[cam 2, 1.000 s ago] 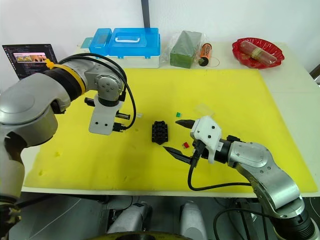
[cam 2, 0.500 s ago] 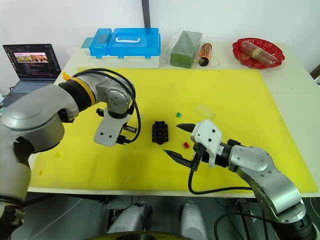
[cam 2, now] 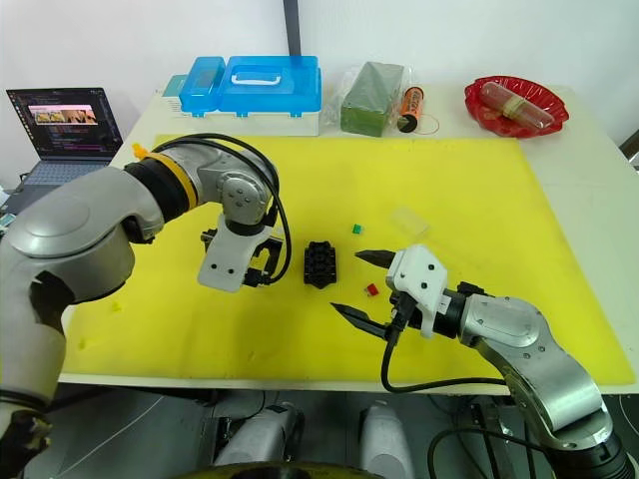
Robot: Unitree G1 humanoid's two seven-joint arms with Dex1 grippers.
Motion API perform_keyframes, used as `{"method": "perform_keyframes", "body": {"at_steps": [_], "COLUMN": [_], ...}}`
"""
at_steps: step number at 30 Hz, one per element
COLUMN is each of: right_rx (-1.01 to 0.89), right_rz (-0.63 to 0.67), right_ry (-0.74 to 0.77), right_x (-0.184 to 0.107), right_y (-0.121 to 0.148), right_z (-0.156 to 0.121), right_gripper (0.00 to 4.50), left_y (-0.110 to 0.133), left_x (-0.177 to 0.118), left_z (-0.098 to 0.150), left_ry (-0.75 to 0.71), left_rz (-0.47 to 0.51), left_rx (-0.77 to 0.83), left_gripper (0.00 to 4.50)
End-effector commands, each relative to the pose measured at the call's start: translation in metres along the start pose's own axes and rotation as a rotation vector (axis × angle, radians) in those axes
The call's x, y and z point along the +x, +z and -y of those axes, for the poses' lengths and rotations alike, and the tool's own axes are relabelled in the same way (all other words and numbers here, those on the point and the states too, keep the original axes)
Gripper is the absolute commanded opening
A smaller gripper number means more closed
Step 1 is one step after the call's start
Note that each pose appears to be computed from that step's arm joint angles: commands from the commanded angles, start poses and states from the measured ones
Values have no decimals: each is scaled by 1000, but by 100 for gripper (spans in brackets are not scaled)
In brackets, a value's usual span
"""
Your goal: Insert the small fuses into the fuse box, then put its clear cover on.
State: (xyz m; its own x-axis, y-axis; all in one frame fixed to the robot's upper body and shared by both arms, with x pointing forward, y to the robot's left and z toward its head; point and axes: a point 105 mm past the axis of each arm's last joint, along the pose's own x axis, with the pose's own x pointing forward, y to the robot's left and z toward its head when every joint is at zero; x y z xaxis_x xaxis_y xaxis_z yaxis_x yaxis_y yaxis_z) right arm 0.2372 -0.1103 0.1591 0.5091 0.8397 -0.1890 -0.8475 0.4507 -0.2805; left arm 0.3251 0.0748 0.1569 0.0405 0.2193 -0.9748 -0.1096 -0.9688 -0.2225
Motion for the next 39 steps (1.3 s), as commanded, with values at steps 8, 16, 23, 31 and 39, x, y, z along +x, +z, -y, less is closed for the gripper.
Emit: {"method": "perform_keyframes", "body": {"at_steps": [8,16,23,31,39], "right_rx": [-51,-61,-65,-84,-101], "right_rz": [41,51,63,92,105], "right_ry": [15,33,69,108,126], "right_x": [2,4,9,21,28], "right_y": [14,18,21,30,32], "right_z": [5,7,6,7,8], "right_gripper": [450,450,450,450,450], "left_y": [-23,-8,8,60,104], "left_x": [-81,-105,-106,-44,20], "left_z": [11,63,108,132,147], "left_ry": [702,896,1330,1350,1385], "left_rz": [431,1295,1686,2050,2408], "left_rx": [-881,-1584,-1689,-1899,-2143], "left_gripper": [445,445,445,445,445]}}
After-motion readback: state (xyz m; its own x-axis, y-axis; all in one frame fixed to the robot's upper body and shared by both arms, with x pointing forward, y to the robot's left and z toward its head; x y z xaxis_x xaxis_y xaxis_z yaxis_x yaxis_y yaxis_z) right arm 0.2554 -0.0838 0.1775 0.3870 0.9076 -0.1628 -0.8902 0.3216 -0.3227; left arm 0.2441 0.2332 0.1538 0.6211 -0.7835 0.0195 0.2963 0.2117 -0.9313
